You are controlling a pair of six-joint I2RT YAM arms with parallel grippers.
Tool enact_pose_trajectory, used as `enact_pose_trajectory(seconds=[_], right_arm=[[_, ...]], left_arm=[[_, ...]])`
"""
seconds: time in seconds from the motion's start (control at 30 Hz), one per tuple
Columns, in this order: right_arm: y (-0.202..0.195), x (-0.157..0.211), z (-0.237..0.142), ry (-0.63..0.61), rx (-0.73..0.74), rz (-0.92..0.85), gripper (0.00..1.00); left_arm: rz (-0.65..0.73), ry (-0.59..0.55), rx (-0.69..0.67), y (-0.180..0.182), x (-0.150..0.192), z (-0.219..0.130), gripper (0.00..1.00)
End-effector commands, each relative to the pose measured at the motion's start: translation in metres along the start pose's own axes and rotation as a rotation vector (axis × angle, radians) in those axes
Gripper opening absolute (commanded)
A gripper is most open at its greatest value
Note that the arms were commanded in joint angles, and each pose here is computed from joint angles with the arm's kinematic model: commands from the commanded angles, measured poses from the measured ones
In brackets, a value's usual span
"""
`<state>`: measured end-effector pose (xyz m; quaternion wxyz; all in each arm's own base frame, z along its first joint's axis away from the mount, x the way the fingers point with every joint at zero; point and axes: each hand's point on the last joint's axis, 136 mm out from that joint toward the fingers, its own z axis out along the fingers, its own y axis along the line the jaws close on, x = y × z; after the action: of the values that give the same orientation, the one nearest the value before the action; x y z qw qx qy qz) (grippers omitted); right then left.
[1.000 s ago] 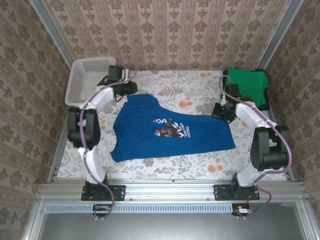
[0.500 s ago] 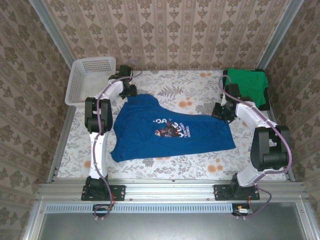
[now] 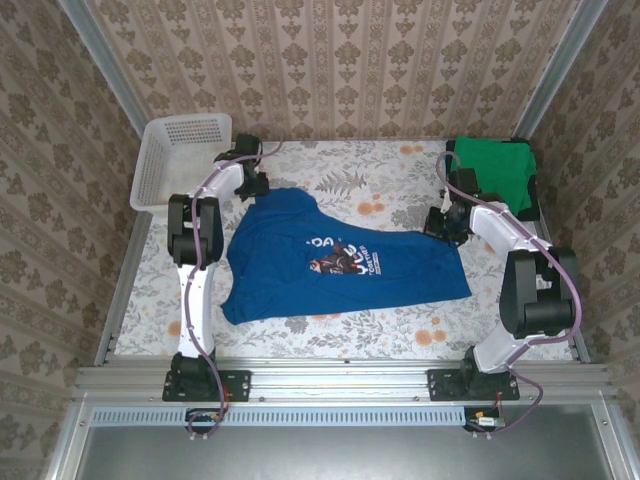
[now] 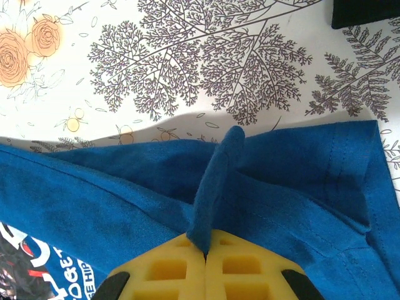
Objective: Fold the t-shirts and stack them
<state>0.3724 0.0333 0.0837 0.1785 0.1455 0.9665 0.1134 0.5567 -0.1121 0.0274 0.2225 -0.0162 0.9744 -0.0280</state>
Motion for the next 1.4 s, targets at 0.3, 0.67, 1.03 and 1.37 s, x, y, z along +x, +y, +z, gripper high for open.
enact_pose_trajectory(seconds=[0.3,0.67,1.03,1.37], right_arm=[[0.002,-0.014,-0.011,-0.032,0.001,-0.011,0.02],[0.012,-0.057,-0.013,-0.056,0.018,-0.019,0.01],[0.004,-0.057,-0.026,-0.034,0.068,-0.059,0.01],[-0.014,-0.018,-0.021,0.008,0.094,-0.044,0.05]], left_arm=[[0.019,-0.073,0.127,-0.027,-0.019,-0.043,0.0],[0.105,-0.326,0.274,-0.045,-0.05,-0.205,0.0],[0.064,-0.441,0.381,-0.028,0.041,-0.282,0.0],[0.032,-0.42,0.402,-0.006,0.134,-0.295,0.0]])
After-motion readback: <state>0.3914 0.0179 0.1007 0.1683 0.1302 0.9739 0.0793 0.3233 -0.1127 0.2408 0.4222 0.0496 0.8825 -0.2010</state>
